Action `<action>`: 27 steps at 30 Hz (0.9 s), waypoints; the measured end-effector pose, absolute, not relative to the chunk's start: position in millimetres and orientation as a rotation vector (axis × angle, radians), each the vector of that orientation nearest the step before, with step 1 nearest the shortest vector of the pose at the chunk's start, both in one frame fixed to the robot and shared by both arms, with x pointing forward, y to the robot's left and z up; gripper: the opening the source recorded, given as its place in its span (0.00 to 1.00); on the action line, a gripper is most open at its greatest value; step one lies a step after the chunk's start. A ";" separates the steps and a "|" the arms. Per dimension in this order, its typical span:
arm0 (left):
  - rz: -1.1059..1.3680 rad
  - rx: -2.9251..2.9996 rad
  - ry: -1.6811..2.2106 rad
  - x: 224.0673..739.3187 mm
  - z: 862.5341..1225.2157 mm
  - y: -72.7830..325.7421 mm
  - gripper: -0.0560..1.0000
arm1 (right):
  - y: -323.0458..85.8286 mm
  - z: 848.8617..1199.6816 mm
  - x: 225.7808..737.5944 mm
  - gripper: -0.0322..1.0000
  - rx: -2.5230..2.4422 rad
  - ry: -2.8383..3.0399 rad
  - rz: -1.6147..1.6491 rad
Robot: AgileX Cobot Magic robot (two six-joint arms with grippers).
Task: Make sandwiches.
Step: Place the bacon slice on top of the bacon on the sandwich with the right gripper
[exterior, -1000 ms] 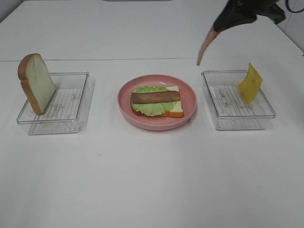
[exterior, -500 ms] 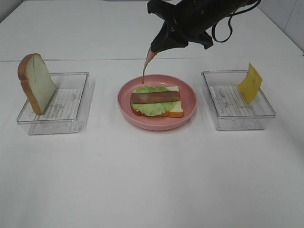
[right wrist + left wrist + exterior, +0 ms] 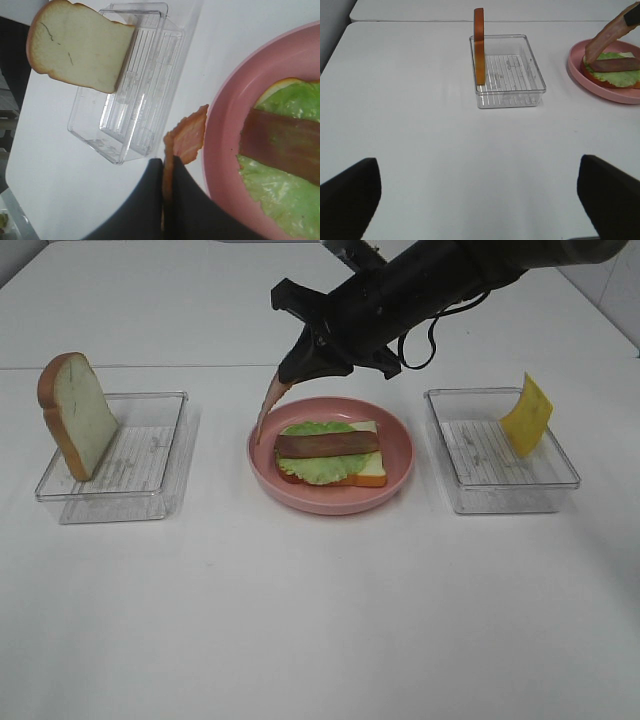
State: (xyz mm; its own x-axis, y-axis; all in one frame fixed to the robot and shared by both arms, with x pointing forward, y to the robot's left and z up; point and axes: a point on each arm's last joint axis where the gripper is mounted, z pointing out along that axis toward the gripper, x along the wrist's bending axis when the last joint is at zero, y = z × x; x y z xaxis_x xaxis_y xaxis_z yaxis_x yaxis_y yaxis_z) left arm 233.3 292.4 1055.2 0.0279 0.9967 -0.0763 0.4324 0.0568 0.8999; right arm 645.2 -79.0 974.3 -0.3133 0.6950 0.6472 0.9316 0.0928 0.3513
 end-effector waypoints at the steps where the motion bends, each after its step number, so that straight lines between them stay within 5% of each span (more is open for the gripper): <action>1: 0.880 1.494 1.524 233.3 1055.2 292.4 0.99 | -80.5 970.3 646.0 0.04 -1.608 -2.104 -1.032; 27: 0.880 1.494 1.524 233.3 1055.2 292.4 0.99 | -106.4 940.9 653.1 0.07 -1.751 -2.456 -0.716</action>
